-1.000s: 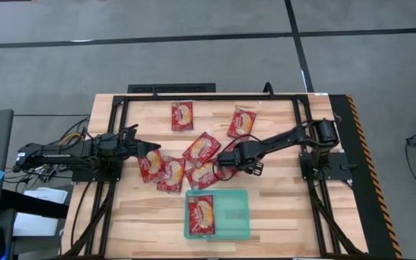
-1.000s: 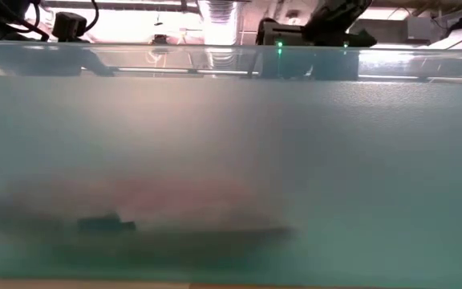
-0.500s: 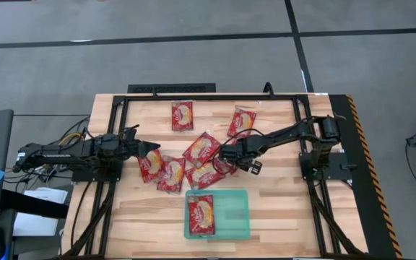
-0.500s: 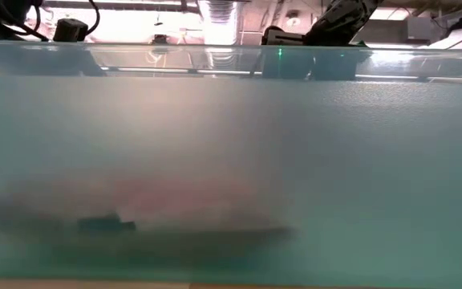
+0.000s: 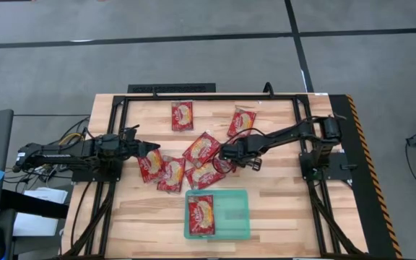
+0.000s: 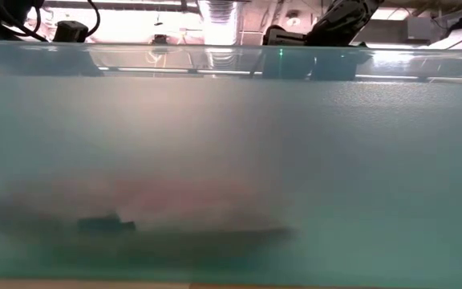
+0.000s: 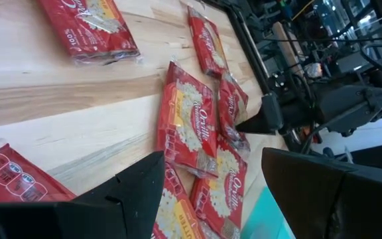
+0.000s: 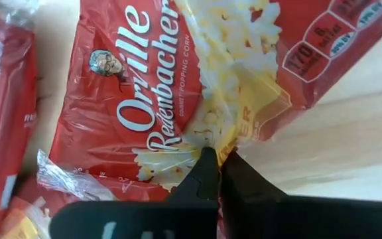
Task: Sort popcorn bags into baskets
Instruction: Put the red popcorn bag into the green bin
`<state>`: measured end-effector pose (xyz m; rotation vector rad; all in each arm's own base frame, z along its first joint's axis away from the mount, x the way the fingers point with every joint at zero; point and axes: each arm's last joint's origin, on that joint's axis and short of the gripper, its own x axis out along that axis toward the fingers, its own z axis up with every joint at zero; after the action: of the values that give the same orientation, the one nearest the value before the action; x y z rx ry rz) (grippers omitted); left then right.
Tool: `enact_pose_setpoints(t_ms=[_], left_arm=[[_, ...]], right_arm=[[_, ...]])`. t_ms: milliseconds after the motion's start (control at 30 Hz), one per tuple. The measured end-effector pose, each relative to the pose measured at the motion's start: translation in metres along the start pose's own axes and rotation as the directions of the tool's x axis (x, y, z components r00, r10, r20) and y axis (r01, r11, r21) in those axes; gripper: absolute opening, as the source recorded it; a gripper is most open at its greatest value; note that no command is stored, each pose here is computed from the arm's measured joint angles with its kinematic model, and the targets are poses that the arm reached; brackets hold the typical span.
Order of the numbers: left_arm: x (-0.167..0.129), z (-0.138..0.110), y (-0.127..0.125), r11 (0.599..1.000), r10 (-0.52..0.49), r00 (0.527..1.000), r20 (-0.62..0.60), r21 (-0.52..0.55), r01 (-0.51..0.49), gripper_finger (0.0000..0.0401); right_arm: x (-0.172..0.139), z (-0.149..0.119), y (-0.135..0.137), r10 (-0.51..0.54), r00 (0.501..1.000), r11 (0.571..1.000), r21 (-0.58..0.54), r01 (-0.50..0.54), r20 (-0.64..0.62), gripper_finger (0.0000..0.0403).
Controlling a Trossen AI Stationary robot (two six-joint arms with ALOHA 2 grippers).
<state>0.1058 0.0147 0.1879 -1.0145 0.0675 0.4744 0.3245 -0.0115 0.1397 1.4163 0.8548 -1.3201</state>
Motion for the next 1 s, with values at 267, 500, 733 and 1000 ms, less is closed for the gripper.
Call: enact_pose_setpoints(t_ms=[267, 500, 733, 1000], left_arm=[[0.0, 0.0, 0.0, 1.0, -0.001, 1.0, 0.0, -0.001, 0.001, 0.024], [0.0, 0.0, 0.0, 1.0, -0.001, 1.0, -0.001, -0.001, 0.001, 0.024], [0.0, 0.0, 0.0, 1.0, -0.002, 1.0, 0.0, -0.008, 0.002, 0.024], [0.0, 0.0, 0.0, 1.0, -0.001, 1.0, 0.0, -0.008, 0.001, 0.024]], right_arm=[[-0.061, -0.007, -0.002, 0.143, 0.99, 0.981, -0.133, -0.142, -0.001, 0.0003], [-0.114, -0.038, -0.004, 0.304, 0.949, 0.92, -0.231, -0.316, -0.087, 0.0003], [-0.156, -0.086, -0.011, 0.394, 0.894, 0.853, -0.277, -0.443, -0.214, 0.0003], [-0.165, -0.143, -0.048, 0.404, 0.875, 0.852, -0.237, -0.466, -0.267, 0.0003]])
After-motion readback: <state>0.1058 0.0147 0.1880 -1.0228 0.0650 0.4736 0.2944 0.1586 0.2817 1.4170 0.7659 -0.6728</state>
